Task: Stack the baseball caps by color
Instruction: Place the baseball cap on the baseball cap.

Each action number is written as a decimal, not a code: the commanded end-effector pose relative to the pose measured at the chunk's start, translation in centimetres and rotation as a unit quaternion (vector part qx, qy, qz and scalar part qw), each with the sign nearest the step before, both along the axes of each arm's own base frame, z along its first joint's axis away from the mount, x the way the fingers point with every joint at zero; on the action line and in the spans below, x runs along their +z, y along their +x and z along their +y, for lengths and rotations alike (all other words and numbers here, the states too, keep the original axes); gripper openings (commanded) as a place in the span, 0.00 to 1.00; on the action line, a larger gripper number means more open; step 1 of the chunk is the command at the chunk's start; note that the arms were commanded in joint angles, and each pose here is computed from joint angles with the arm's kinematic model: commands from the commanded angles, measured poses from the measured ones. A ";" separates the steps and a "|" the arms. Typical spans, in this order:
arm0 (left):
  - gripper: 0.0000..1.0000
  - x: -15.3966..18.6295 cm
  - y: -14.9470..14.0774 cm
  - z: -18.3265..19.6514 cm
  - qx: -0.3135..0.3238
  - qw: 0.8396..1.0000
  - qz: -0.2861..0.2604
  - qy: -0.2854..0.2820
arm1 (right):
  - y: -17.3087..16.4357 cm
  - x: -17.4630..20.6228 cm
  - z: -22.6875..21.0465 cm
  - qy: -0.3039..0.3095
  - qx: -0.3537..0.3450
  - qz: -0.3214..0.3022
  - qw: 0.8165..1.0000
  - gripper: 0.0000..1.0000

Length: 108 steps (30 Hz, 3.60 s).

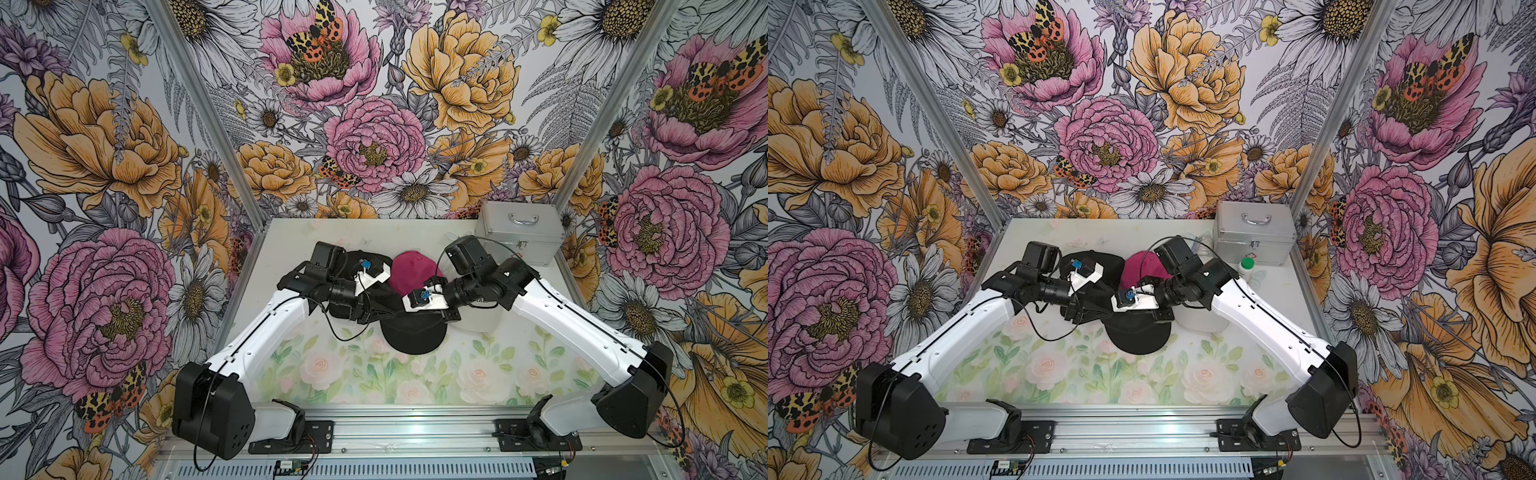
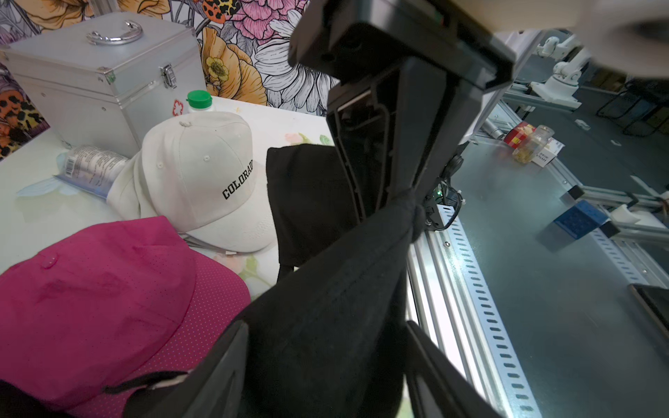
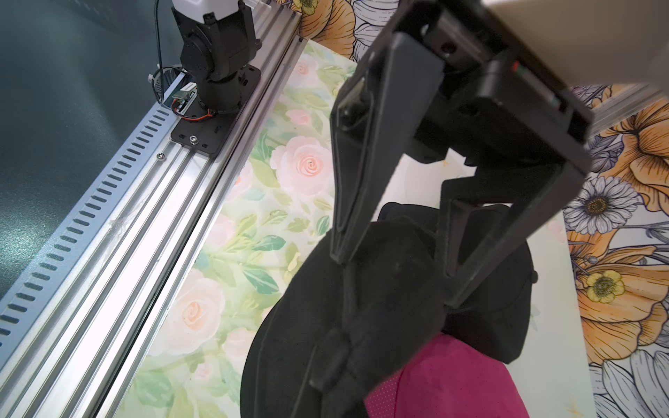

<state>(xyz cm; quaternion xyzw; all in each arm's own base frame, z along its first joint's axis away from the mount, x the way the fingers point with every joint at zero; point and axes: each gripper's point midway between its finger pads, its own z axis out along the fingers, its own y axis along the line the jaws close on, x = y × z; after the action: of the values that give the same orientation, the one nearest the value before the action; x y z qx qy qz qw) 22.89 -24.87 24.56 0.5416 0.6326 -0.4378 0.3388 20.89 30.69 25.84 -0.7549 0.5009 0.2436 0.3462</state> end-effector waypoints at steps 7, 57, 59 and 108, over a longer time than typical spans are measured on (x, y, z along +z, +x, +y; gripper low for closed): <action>0.00 1.1 -0.7 1.6 0.004 1.000 -0.007 -0.027 | 0.5 0.7 0.4 0.010 0.003 -0.009 1.000 0.00; 0.02 3.2 14.6 14.5 0.455 0.884 0.105 -0.024 | 15.0 -2.5 7.9 -0.005 -0.282 0.268 0.921 0.00; 0.02 2.8 15.0 14.3 0.448 0.886 0.119 -0.025 | 15.2 -2.4 8.2 -0.002 -0.284 0.276 0.918 0.00; 0.99 -5.1 22.4 20.5 0.695 0.697 0.121 0.128 | 27.6 -6.9 8.0 0.029 -0.625 0.133 0.769 0.65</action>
<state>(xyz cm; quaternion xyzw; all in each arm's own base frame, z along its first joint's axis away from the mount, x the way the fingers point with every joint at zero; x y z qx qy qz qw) 46.12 -6.28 18.40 -0.0168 0.9201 -0.1348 0.3674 48.09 39.89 14.18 -0.2545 0.9066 0.1245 0.3127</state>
